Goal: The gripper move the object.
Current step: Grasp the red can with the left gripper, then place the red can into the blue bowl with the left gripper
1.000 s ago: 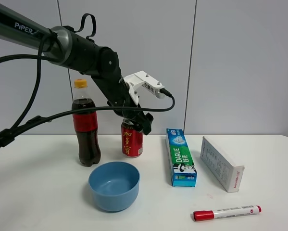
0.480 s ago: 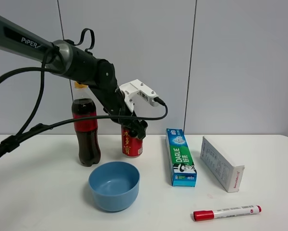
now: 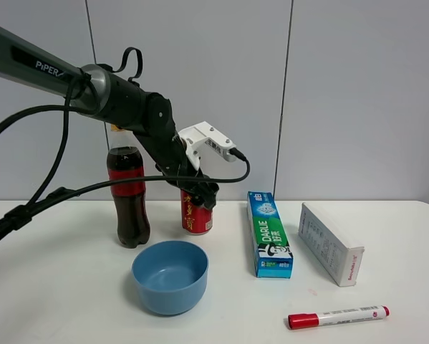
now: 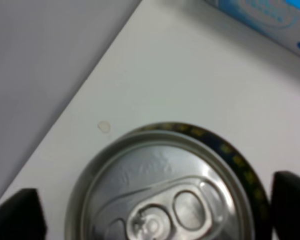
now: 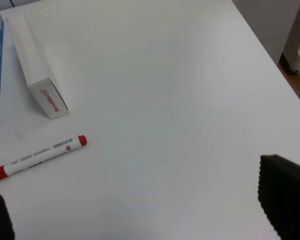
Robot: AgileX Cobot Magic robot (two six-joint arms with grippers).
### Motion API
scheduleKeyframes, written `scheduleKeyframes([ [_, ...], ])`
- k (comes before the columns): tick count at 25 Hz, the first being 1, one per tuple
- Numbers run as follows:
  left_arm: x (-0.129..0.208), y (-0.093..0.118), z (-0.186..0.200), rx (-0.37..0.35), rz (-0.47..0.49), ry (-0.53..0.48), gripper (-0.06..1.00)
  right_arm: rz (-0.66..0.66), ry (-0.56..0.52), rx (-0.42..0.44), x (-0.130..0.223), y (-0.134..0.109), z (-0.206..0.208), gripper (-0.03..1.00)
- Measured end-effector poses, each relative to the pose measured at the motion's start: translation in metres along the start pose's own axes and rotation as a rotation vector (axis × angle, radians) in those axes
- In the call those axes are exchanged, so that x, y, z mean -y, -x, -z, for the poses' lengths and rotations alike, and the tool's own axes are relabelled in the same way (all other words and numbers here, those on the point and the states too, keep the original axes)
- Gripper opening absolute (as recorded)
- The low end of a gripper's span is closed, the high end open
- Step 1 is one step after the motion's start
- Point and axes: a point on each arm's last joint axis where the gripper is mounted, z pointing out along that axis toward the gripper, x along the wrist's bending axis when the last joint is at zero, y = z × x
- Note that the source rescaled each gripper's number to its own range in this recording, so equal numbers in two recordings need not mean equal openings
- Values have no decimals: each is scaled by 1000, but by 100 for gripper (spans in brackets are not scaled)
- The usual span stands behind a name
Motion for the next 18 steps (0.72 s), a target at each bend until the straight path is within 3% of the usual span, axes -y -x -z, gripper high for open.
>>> scheduleKeyframes([
  [1,0,0,0,0,0,0,7,0,0,0,0,0,0,100],
  [12,-2,-1,6,4,3,-8,8,0,0,0,0,0,0,100],
  [14,-8,0,18,16,12,-20,1,0,0,0,0,0,0,100],
  [18,-39,2,70,32,54,48,0,0,0,0,0,0,0,100],
])
